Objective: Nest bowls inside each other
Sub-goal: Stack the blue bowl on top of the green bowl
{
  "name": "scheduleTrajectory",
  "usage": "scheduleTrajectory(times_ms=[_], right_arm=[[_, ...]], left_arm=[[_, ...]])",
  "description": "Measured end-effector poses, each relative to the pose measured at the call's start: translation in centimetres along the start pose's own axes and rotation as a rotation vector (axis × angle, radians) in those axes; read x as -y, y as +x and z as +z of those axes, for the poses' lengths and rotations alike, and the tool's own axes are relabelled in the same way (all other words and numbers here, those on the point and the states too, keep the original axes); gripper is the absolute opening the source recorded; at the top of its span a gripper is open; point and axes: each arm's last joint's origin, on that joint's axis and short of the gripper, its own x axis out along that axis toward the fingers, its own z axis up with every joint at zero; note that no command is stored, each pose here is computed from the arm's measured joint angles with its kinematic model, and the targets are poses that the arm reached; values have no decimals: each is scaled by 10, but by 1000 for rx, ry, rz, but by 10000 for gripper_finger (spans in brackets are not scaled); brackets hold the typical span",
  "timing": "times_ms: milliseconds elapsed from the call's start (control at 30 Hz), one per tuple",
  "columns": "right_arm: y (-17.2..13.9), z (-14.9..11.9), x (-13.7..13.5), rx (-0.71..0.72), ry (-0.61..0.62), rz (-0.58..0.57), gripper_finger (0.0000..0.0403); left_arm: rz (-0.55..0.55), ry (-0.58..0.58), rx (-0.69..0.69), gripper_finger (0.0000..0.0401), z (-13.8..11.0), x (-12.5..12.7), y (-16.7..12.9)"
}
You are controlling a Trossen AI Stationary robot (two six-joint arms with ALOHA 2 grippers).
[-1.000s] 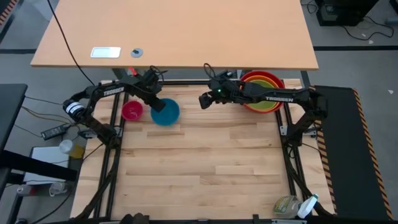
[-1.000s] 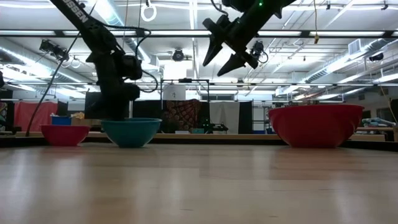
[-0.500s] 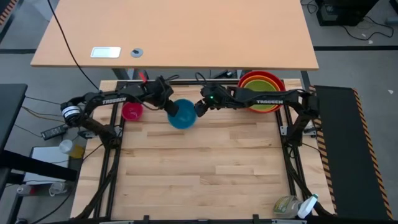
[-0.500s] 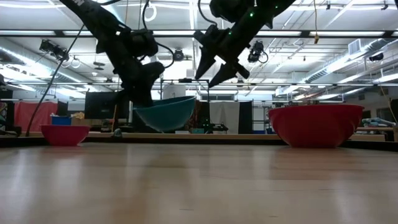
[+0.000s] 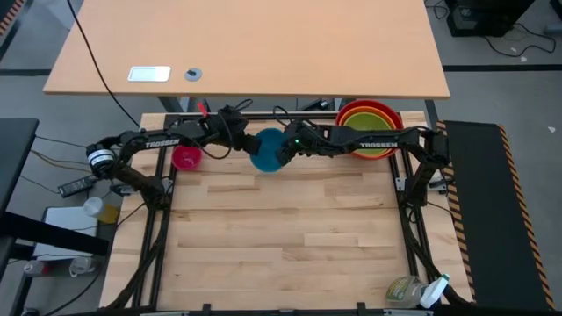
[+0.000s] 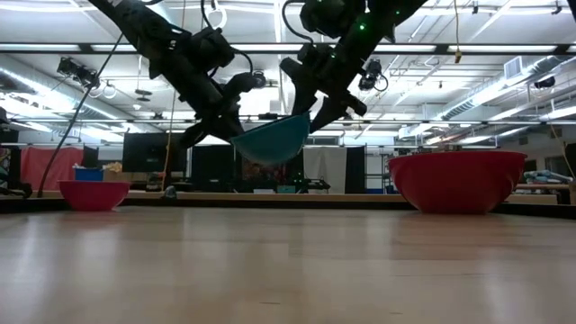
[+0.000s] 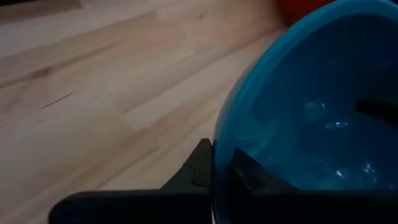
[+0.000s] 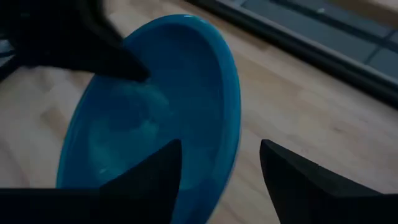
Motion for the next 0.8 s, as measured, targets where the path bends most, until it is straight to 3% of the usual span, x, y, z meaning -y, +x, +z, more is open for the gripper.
scheduleTrajectory(times_ms=[167, 467, 567, 800], right_arm=[[-1, 0, 2, 36, -10, -85, 175], [-1, -1, 6, 54, 5, -150, 47], [0, -2, 8, 37, -4, -163, 16], [0, -5, 11, -8, 32, -158, 28]], left_arm=[[-25, -24, 57, 19, 0, 10, 1], [-74, -22, 80, 47, -3, 22, 2], [-105, -2, 96, 85, -3, 26, 2], [-157, 8, 129, 240, 0, 32, 1]])
